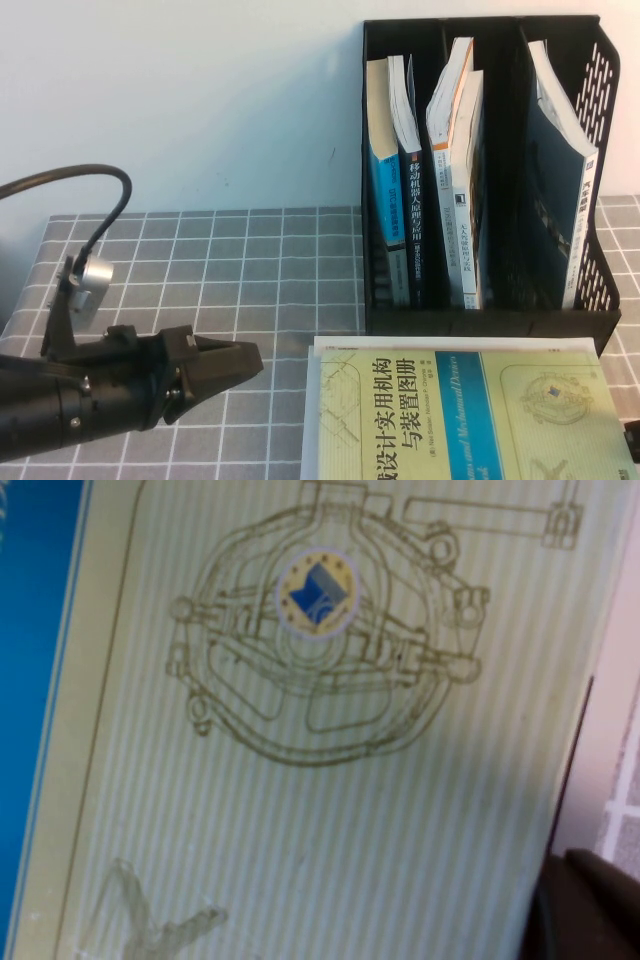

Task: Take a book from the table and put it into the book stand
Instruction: Push book with right arm

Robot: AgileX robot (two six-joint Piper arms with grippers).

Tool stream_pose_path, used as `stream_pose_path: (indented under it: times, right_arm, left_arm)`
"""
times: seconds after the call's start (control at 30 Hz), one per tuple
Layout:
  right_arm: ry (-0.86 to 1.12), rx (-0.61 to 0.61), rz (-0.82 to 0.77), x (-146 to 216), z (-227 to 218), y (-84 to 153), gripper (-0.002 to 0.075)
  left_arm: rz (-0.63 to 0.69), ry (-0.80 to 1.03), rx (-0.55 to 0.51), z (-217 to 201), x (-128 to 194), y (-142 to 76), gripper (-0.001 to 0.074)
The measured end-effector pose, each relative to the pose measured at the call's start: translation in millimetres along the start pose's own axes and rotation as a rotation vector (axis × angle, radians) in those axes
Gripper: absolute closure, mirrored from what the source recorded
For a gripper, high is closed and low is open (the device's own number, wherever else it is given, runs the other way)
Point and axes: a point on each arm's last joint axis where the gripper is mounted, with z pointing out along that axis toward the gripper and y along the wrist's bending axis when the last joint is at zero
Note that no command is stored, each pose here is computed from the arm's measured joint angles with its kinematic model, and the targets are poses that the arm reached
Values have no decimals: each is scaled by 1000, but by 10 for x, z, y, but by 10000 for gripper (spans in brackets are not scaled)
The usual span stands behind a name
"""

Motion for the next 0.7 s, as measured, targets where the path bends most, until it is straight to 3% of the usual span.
stream_pose_path:
  times: [0.53,0.6,0.7]
  right_arm:
    - [-24,-51,-15,-159,-60,56,729]
    - [-28,-56,-14,-175,-68,62,728]
    - [-32,-62,-7,-183,-70,68,729]
  left_arm:
    - [21,-11,9,0,-10,-8,647]
    - [31,-10,10,0,-9,-9,610]
    - [32,-8,18,0,-7,-17,482]
